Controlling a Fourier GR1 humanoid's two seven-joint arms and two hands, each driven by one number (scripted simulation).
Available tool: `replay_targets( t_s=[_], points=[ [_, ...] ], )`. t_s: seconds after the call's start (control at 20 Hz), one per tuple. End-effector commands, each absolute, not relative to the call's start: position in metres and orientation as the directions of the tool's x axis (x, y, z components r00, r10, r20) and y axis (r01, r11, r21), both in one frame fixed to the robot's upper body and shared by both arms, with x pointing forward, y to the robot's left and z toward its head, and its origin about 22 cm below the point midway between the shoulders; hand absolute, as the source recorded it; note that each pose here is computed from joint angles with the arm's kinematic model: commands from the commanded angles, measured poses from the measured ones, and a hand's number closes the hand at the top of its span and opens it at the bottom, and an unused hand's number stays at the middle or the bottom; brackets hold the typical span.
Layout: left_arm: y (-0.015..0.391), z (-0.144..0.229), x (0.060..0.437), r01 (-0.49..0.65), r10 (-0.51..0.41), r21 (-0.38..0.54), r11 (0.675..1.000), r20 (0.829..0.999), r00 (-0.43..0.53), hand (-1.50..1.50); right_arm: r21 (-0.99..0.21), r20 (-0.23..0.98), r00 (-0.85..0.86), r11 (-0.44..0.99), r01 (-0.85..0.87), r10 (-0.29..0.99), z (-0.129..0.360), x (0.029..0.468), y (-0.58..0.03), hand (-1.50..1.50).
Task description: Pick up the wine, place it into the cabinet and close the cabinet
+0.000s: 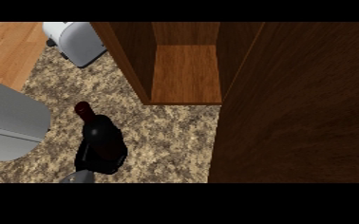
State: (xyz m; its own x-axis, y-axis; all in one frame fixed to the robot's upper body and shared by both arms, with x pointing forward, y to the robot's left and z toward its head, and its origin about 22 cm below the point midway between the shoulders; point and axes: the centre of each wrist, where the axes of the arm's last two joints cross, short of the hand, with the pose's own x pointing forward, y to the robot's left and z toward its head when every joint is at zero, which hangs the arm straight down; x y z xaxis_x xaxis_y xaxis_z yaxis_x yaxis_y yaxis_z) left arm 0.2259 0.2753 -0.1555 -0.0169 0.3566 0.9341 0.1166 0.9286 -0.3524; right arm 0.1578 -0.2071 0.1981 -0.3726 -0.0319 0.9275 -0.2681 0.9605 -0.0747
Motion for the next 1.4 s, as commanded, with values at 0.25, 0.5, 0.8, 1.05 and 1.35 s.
replay_targets(
  t_s=[0.25, 0.5, 0.8, 1.05, 1.35],
  points=[
    [0.284, -0.142, 0.252, -0.096, 0.452, -0.471, 0.877, 0.876, -0.171, 1.5, -0.064, 0.925, -0.376, 0.949, -0.307, -0.059, 0.213, 0.156, -0.198, -1.5],
    [0.26, -0.131, 0.245, -0.036, 0.474, -0.484, 0.875, 0.869, -0.143, 1.5, -0.066, 0.93, -0.364, 0.952, -0.3, -0.051, 0.214, 0.144, -0.202, -1.5],
    [0.238, -0.104, 0.243, 0.068, 0.455, -0.45, 0.891, 0.877, -0.156, 1.5, -0.044, 0.926, -0.37, 0.956, -0.291, -0.071, 0.214, 0.144, -0.201, -1.5],
    [0.207, -0.083, 0.234, 0.114, 0.469, -0.458, 0.882, 0.877, -0.104, 1.5, -0.054, 0.927, -0.37, 0.955, -0.29, -0.06, 0.197, 0.157, -0.219, -1.5],
    [0.172, -0.063, 0.245, 0.079, 0.461, -0.456, 0.887, 0.884, -0.079, 1.5, -0.066, 0.922, -0.382, 0.947, -0.314, -0.063, 0.205, 0.137, -0.221, -1.5]
  ],
)
